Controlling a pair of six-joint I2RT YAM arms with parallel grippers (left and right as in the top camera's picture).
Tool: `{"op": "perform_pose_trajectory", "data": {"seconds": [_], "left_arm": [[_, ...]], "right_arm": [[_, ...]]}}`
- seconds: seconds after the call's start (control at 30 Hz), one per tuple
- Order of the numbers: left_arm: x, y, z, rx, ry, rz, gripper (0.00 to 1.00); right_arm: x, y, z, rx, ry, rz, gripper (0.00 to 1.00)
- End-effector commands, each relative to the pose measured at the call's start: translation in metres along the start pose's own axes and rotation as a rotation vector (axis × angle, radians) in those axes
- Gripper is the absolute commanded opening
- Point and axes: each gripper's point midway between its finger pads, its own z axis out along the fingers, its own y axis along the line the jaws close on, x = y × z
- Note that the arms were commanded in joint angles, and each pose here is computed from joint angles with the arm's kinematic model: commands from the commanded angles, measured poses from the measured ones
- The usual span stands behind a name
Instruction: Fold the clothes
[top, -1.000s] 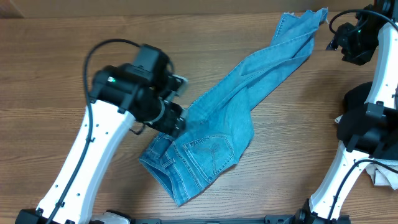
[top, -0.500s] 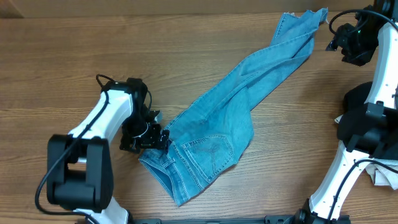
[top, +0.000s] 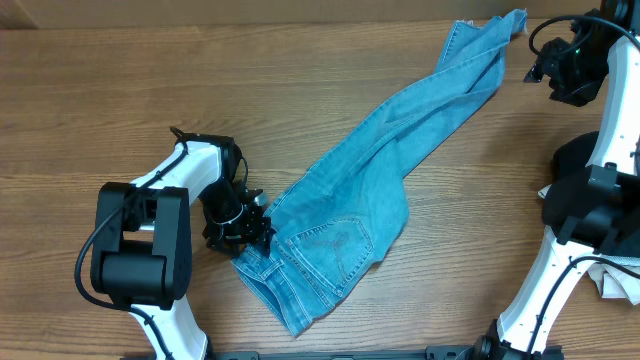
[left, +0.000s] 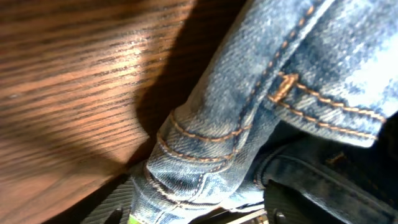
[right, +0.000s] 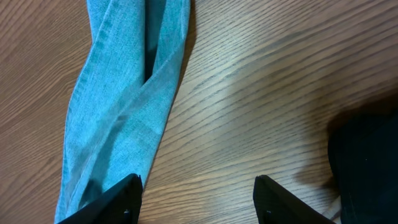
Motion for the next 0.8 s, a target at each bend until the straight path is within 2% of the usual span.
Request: {"op": "perform_pose_trajectory", "data": {"seconds": [0.0, 0.13, 0.27, 0.37, 0.6, 0.77], "left_arm": [[0.001, 0.016, 0.007, -0.078, 0.028, -0.043, 0.77], [-0.002, 0.031, 0.005, -0.167, 0.008, -0.129, 0.76], [-0.009, 0.009, 0.000, -0.048, -0.039, -0.033, 0.75], [-0.007, 0.001, -0.016, -0.033, -0.084, 0.004, 0.75], [-0.011, 0.012, -0.034, -0.050, -0.172, -0.044, 0.78], [-0.009, 0.017, -0.019, -0.046, -0.166, -0.054, 0.82]], "right_arm": [[-0.002, 0.001, -0.003, 0.000, -0.011, -0.008, 0.61], [-0.002, 0.001, -0.003, 0.000, -0.013, -0.008, 0.62], [-0.003, 0.001, -0.003, 0.000, -0.015, -0.008, 0.62], [-0.005, 0.001, -0.003, -0.002, -0.022, -0.010, 0.62], [-0.004, 0.001, -0.003, -0.002, -0.021, -0.010, 0.62], [-0.003, 0.001, -0.003, -0.001, -0.017, -0.009, 0.62]]}}
